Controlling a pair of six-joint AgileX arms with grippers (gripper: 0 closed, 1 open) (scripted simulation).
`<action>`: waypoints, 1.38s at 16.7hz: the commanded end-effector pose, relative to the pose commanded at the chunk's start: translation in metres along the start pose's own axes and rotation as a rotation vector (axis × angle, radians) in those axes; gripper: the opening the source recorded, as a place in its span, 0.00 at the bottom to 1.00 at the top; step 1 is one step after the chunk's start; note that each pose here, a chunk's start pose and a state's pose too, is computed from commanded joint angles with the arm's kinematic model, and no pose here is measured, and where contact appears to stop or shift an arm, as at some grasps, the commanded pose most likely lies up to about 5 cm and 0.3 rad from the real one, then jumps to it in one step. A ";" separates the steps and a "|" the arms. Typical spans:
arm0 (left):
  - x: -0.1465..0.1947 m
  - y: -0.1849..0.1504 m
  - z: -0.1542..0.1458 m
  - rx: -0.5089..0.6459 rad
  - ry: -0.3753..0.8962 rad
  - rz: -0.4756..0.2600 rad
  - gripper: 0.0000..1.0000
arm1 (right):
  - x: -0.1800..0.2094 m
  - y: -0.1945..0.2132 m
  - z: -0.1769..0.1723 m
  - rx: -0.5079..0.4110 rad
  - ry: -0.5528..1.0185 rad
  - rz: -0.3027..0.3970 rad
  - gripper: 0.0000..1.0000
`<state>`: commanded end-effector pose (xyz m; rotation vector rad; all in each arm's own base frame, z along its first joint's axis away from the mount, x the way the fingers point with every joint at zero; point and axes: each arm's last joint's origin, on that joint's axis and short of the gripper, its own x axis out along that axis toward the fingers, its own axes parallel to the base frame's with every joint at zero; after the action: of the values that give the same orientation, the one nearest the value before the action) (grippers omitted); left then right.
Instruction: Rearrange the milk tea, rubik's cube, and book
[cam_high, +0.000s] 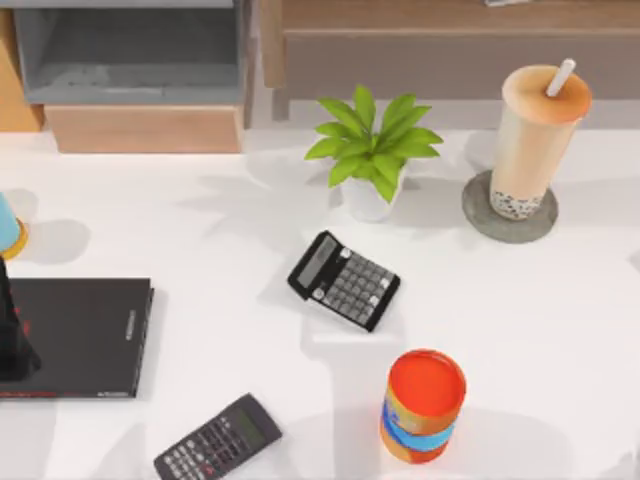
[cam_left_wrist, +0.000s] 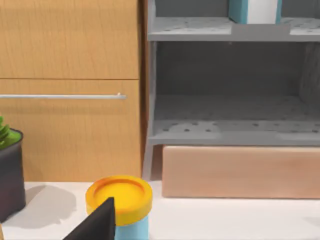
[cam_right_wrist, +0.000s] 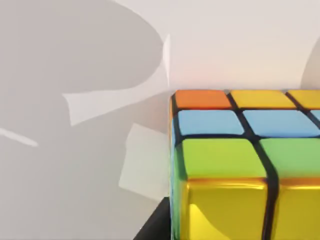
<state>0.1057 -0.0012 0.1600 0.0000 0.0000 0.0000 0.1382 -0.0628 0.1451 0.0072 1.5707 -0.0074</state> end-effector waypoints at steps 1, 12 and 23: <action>0.000 0.000 0.000 0.000 0.000 0.000 1.00 | 0.000 0.000 0.000 0.000 0.000 0.000 0.00; 0.000 0.000 0.000 0.000 0.000 0.000 1.00 | -0.031 0.000 0.000 0.001 -0.002 -0.002 0.00; 0.000 0.000 0.000 0.000 0.000 0.000 1.00 | -0.087 0.025 0.085 -0.133 -0.423 -0.145 0.00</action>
<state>0.1057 -0.0012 0.1600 0.0000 0.0000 0.0000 0.2235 -0.0384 0.2317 -0.2010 1.1438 -0.0169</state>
